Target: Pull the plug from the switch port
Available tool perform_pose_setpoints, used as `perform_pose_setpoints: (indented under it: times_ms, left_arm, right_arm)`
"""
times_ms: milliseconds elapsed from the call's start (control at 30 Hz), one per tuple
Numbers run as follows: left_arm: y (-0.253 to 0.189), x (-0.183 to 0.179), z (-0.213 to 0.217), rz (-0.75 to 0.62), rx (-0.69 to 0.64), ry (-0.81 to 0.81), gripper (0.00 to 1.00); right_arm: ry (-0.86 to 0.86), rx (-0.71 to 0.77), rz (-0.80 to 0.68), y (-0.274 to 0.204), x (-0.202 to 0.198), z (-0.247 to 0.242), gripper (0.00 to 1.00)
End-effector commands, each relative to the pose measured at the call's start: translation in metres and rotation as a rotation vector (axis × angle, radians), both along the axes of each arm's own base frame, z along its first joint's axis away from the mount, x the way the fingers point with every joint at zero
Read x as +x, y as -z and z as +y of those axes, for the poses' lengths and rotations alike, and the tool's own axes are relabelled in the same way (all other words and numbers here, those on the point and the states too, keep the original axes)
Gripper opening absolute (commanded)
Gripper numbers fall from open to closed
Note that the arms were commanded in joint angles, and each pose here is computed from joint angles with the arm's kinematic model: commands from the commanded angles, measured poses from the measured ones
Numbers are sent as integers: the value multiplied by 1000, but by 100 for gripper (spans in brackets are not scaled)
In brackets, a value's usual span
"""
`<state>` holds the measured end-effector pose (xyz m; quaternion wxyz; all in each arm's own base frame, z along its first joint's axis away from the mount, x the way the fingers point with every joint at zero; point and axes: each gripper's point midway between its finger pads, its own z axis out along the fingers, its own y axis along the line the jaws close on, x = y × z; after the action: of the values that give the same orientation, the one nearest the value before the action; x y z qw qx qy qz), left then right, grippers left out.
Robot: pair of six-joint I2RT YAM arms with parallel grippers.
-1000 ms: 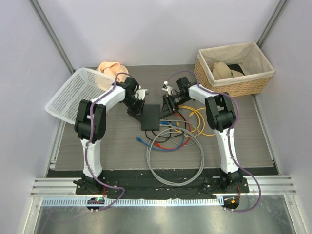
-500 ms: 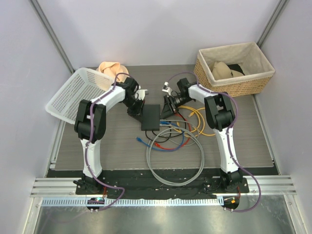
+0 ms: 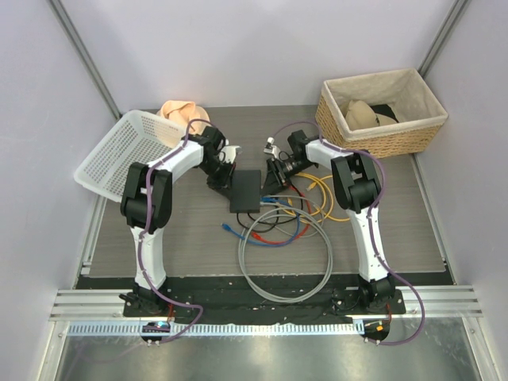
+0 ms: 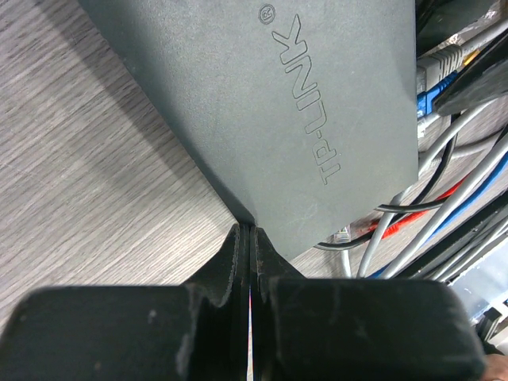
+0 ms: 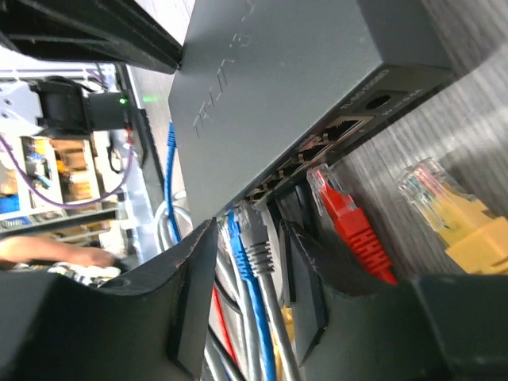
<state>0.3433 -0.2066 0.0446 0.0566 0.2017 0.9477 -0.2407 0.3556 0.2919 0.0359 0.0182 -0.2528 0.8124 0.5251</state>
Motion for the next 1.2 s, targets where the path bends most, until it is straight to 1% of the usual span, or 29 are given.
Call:
perform_pose_setpoints:
  times_ms: [0, 167, 300, 400, 467, 533, 800, 1167]
  left_arm:
    - [10, -11, -4, 33, 28, 29, 0]
    - [12, -12, -3, 38, 37, 32, 0]
    - [13, -12, -2, 37, 42, 34, 0]
    - [14, -12, -1, 37, 46, 35, 0]
    - [15, -13, -1, 38, 48, 36, 0]
    - [15, -13, 0, 39, 50, 36, 0]
    - [16, -13, 1, 40, 55, 37, 0]
    - [19, -12, 0, 46, 57, 35, 0]
  right_arm:
    - [20, -62, 22, 18, 0, 2, 47]
    - [15, -49, 27, 19, 2, 5, 46]
    - [16, -52, 33, 22, 2, 6, 43]
    - [17, -39, 38, 21, 3, 6, 42]
    - [14, -16, 53, 20, 2, 7, 43]
    - [20, 6, 68, 20, 4, 4, 46]
    - [17, 27, 58, 24, 6, -1, 45]
    - [6, 51, 62, 24, 4, -2, 28]
